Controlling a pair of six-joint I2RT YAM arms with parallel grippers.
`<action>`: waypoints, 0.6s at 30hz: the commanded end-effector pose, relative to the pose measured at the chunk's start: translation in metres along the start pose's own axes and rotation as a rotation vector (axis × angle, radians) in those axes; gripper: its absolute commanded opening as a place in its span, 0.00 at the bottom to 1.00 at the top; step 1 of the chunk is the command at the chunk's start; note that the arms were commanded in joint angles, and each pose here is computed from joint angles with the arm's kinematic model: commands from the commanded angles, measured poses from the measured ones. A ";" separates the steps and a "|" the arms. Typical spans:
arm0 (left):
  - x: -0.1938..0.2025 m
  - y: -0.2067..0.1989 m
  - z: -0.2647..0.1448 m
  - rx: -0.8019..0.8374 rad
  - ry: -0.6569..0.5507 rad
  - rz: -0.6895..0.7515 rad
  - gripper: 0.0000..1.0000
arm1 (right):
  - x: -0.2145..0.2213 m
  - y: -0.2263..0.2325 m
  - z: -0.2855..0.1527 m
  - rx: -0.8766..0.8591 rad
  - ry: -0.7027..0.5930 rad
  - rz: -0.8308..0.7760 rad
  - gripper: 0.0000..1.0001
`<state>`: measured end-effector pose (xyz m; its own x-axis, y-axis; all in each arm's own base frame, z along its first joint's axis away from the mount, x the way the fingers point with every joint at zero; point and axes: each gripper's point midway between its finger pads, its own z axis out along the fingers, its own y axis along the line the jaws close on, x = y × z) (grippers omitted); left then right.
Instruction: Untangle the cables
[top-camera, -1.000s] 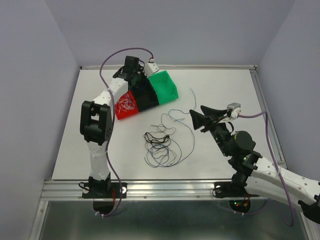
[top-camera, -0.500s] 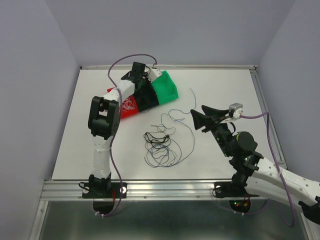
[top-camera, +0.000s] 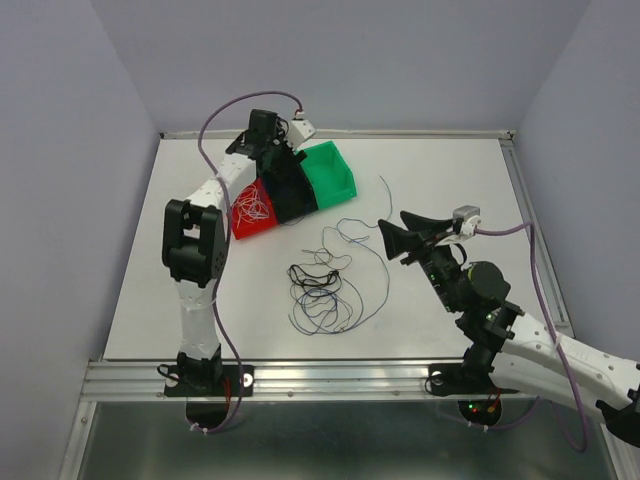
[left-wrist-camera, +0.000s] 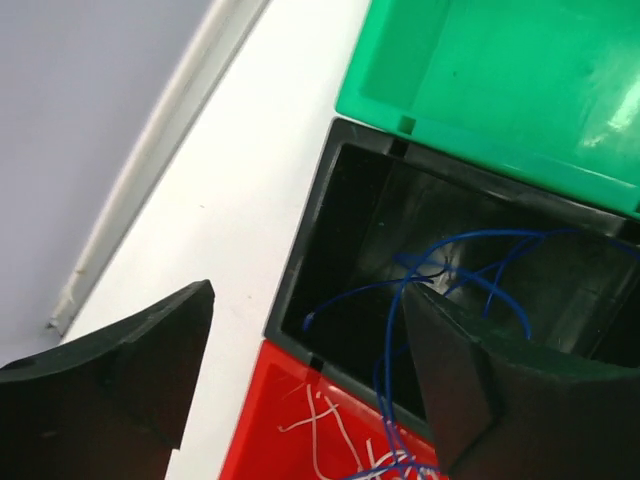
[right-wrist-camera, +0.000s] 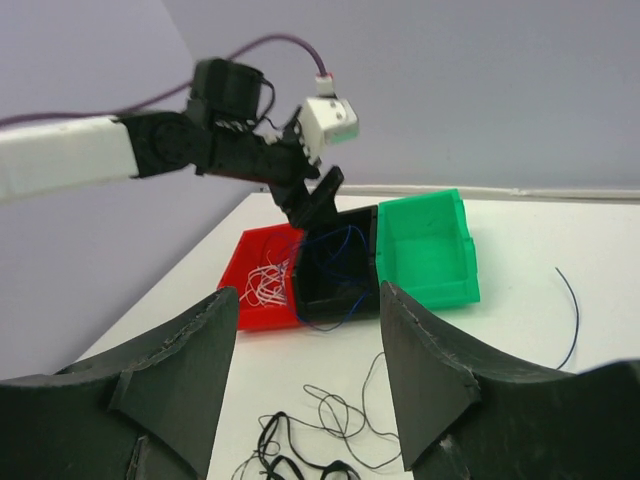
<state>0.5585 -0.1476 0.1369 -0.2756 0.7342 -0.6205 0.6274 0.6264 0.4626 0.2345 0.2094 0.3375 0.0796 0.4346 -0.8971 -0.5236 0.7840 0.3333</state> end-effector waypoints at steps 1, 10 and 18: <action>-0.055 0.041 -0.066 -0.085 -0.188 -0.025 0.94 | 0.007 0.001 0.004 -0.001 0.011 0.004 0.64; -0.014 0.047 -0.100 -0.028 -0.173 -0.082 0.91 | 0.011 0.002 0.005 -0.003 0.024 -0.004 0.64; 0.037 0.003 -0.116 0.092 -0.144 -0.107 0.94 | 0.013 0.006 0.006 -0.023 0.033 -0.006 0.64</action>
<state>0.4881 -0.0766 0.1759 -0.3050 0.6323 -0.7121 0.6258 0.6967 0.3506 0.2404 0.2217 0.3200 0.0426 0.3904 -0.9197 -0.5242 0.7923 0.3121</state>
